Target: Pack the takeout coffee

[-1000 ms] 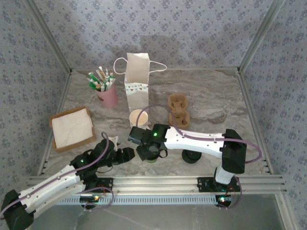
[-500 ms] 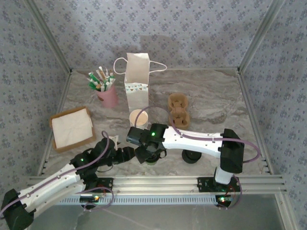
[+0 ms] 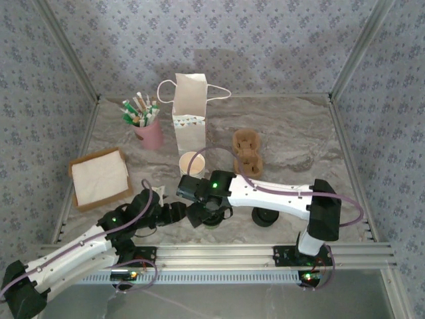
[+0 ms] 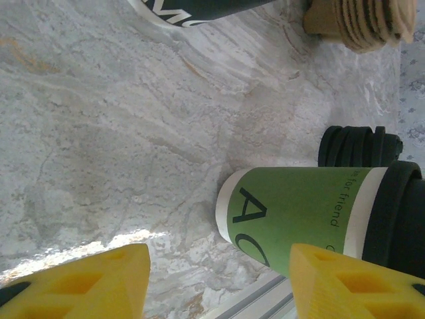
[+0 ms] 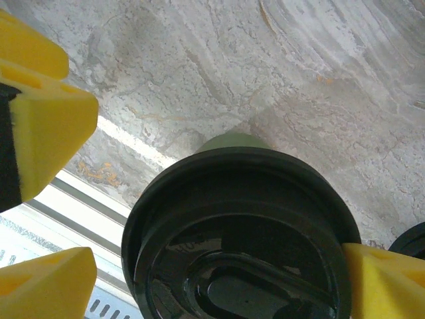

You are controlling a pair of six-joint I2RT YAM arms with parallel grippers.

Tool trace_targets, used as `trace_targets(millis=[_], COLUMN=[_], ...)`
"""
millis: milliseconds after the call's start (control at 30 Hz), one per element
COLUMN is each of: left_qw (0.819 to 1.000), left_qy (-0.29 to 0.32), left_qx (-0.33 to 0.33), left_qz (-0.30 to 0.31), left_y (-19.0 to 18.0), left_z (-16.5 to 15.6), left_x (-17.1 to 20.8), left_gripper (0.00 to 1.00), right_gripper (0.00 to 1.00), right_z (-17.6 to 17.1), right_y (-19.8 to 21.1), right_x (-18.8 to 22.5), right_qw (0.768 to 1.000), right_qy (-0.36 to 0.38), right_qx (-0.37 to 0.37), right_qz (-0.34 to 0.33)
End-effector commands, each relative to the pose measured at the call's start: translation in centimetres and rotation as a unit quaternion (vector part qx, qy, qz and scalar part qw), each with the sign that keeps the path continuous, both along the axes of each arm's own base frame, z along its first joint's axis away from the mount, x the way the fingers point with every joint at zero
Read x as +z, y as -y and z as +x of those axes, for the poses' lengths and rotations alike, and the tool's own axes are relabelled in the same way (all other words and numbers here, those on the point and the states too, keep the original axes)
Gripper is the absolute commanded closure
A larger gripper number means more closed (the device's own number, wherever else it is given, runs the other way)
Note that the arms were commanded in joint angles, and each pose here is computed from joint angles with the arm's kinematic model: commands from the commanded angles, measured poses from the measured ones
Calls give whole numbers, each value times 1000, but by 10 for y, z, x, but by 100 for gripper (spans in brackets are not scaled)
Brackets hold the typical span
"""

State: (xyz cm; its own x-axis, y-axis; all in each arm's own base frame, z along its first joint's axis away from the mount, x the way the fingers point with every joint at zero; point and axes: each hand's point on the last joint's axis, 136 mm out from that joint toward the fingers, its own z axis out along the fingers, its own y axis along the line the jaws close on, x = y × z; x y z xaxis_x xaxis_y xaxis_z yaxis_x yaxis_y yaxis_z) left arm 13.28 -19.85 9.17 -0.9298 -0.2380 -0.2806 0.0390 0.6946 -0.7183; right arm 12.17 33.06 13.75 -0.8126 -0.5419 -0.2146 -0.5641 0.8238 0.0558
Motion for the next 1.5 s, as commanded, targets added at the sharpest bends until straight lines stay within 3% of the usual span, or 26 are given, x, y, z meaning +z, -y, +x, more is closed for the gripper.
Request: trace_targets(millis=[0, 567, 833, 1467], left_qw=[1000, 999, 995, 981], left_qy=[17, 27, 34, -13], left_qx=[-8, -23, -37, -46], left_qz=[-14, -39, -83, -186], left_y=[6, 18, 29, 24], left_z=[4, 7, 8, 14], left_x=[18, 36, 49, 53], left_gripper=[43, 40, 34, 33], right_gripper=[3, 3, 0, 0], right_z=[0, 5, 4, 5], right_y=[1, -3, -4, 3], right_x=[16, -4, -4, -11], right_qw=[1000, 999, 999, 996], right_qy=[3, -26, -24, -26], right_qx=[8, -6, 14, 76], right_qz=[20, 27, 27, 32])
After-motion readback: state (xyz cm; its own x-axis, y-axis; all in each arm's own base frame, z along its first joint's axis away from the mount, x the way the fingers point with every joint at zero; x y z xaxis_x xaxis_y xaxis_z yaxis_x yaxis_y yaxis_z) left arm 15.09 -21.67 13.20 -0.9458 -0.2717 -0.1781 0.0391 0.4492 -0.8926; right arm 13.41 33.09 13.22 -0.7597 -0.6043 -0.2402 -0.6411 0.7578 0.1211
